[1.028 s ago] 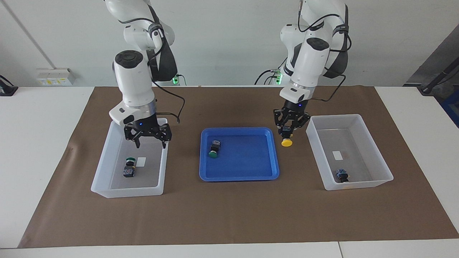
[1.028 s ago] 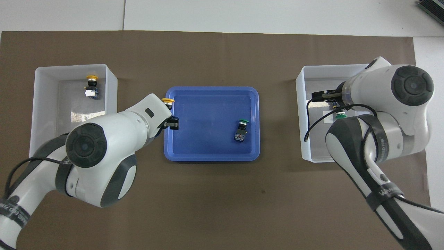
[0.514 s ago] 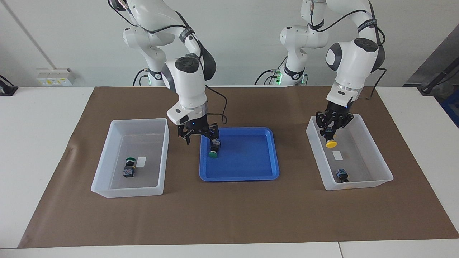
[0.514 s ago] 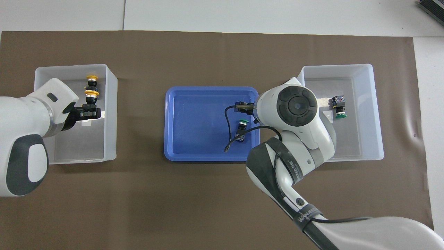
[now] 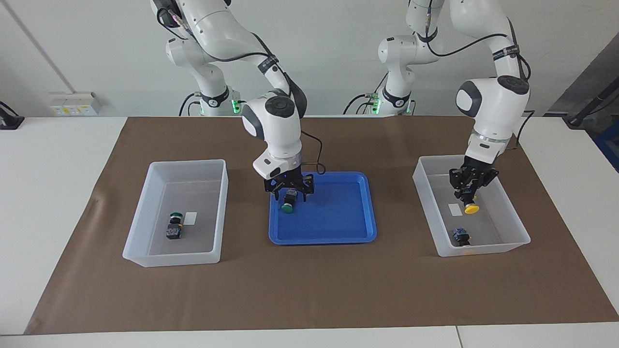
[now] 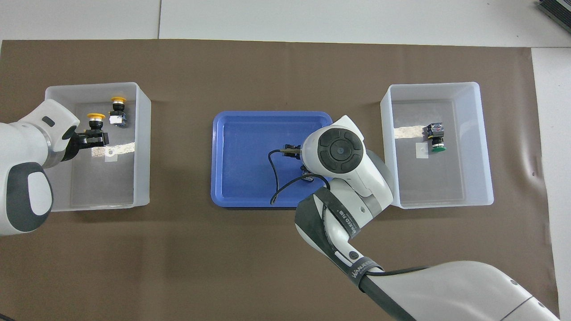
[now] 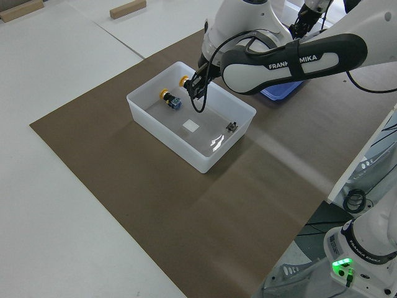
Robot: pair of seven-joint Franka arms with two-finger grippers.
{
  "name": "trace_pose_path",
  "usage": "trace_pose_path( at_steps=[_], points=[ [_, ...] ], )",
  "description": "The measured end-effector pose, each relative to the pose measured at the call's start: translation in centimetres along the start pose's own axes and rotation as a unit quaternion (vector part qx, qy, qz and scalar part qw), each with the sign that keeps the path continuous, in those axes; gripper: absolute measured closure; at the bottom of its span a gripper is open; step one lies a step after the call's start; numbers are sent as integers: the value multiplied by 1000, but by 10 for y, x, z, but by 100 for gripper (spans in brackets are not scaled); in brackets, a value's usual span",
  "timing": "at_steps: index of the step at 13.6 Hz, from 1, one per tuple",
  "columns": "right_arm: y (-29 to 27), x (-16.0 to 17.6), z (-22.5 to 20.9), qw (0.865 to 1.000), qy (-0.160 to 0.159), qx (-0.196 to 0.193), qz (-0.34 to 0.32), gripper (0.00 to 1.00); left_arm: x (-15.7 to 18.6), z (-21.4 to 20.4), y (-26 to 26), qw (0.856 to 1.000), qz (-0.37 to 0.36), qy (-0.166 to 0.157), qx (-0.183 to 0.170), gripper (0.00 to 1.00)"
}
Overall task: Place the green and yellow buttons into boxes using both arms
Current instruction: 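Grasp the last green button with the right gripper while the left gripper releases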
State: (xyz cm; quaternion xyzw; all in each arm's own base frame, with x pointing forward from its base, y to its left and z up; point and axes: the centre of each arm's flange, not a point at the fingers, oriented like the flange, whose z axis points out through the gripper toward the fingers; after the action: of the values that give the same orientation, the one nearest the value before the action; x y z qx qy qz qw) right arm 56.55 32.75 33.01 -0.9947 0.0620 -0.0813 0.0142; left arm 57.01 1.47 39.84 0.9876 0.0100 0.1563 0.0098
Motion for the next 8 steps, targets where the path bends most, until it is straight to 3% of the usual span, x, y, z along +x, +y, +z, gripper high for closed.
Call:
trace_pose_path(
  at_steps=[5, 8],
  points=[
    [-8, -12, 36, 1000, -11, -10, -9, 15, 21, 42, -16, 1000, 5, 8, 7, 59],
    [-8, -14, 37, 1000, -12, -12, -10, 50, 35, 61, -36, 1000, 8, 6, 12, 59]
  ],
)
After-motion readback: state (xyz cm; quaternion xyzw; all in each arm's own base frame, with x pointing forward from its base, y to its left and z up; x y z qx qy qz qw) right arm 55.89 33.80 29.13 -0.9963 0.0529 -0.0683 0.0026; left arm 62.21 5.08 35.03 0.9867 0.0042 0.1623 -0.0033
